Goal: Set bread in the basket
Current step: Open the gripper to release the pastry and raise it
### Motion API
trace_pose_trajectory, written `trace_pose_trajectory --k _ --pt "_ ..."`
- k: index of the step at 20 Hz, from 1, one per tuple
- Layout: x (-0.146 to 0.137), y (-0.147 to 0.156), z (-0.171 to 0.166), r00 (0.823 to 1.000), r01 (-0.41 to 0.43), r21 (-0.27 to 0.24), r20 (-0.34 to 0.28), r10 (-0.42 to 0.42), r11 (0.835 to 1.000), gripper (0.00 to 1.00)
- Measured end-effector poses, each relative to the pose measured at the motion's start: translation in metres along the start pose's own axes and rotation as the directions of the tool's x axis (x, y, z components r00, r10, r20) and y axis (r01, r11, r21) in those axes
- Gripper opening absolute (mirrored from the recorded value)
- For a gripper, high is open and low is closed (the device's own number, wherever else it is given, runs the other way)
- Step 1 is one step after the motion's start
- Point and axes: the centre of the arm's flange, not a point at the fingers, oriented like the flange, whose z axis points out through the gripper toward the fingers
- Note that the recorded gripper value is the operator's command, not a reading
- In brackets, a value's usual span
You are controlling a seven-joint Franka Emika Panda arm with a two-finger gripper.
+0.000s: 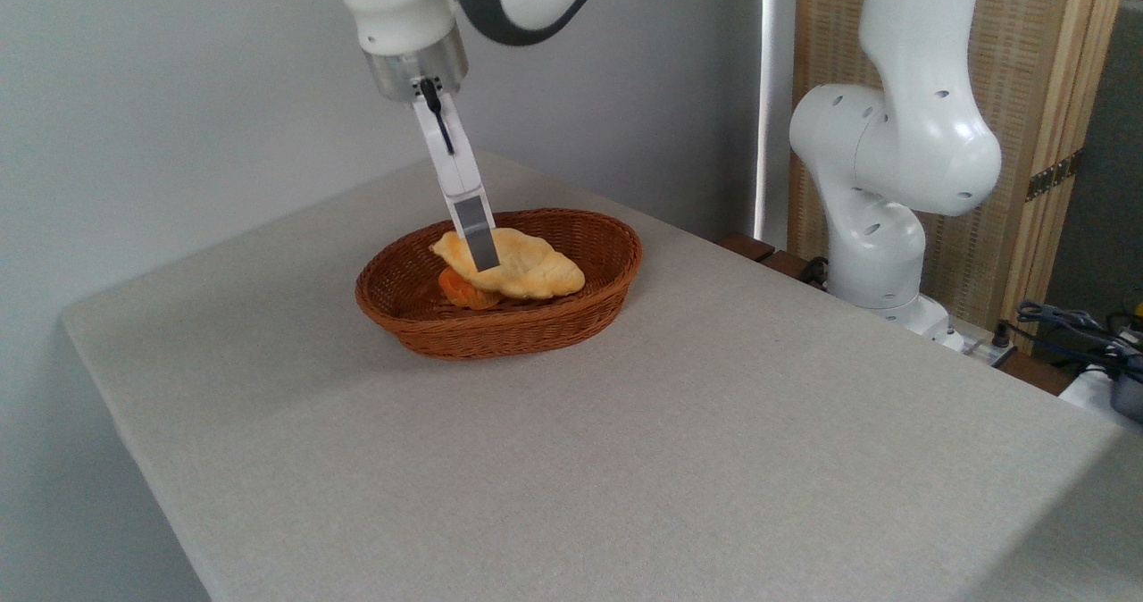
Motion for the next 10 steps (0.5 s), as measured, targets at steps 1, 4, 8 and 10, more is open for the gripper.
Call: trace_pose_trajectory --k 1,4,8,10 --pt "-0.010 -0.010 -0.014 0.999 0.025 0.018 -0.022 -0.024 1.000 1.00" --pt "-0.034 -0.032 -0.045 0.994 0.085 0.053 -0.074 -0.081 0.995 1.00" --pt "-0.063 -0.055 -0.070 0.983 0.152 0.077 -0.120 -0.142 0.985 1.00" --pt "-0.074 -0.062 -0.080 0.978 0.175 0.090 -0.134 -0.162 0.981 1.00"
